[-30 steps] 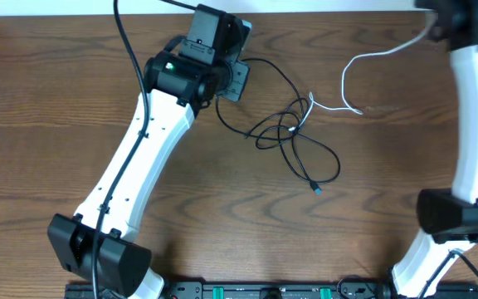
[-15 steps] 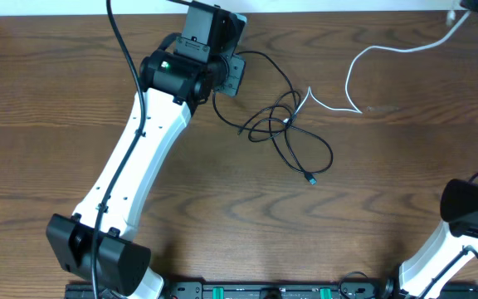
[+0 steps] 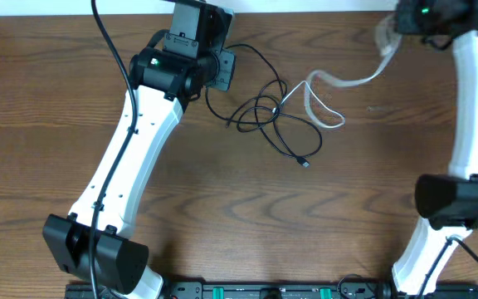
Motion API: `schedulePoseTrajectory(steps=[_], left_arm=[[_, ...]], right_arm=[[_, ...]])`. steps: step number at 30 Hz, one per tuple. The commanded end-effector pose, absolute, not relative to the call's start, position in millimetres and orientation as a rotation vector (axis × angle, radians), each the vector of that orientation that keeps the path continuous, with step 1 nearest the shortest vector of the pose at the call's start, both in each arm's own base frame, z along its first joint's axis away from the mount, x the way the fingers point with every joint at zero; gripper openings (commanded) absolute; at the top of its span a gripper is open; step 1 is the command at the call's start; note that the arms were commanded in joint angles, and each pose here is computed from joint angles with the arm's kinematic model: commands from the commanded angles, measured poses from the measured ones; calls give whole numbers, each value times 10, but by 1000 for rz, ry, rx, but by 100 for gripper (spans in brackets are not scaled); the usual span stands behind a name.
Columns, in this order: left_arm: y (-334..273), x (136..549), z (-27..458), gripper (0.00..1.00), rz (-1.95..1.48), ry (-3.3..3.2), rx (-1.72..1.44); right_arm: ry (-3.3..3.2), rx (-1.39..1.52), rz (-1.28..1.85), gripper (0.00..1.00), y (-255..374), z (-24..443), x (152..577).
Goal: Untangle cables
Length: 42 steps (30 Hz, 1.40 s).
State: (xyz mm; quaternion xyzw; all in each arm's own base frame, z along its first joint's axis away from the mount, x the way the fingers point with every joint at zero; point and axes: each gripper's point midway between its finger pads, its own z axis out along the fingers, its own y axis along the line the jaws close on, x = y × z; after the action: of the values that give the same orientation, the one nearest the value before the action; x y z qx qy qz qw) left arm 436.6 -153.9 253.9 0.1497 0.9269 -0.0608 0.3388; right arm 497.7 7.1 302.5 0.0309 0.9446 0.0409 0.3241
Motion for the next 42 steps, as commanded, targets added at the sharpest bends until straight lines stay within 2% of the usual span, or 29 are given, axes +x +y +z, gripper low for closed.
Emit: schedulePoseTrajectory(steps=[1, 2, 6, 13, 21, 26, 33, 42], left_arm=[[-1521, 4326, 2491, 7, -165, 2440, 375], [-1520, 4322, 2488, 7, -165, 2442, 375], [-1520, 4320, 2486, 7, -165, 2443, 375], [-1522, 4326, 2492, 8, -166, 2440, 374], [-1521, 4323, 2489, 7, -162, 2439, 386], [-1519, 4320, 2486, 7, -157, 2439, 398], [-1519, 4320, 2486, 7, -157, 2439, 398], [-1519, 4318, 2485, 7, -157, 2440, 397]], right_arm=[[2646, 42, 19, 88, 74, 2444, 5000], [2683, 35, 18, 99, 93, 2358, 4962], [2785, -35, 68, 99, 243, 2166, 4812], [2834, -365, 186, 99, 1074, 2026, 4588], [2921, -492, 61, 95, 1574, 1325, 4398], [2964, -546, -15, 97, 1586, 1045, 4276], [2969, -587, -32, 99, 1537, 946, 4265], [2847, -511, -125, 98, 1433, 1007, 4605]])
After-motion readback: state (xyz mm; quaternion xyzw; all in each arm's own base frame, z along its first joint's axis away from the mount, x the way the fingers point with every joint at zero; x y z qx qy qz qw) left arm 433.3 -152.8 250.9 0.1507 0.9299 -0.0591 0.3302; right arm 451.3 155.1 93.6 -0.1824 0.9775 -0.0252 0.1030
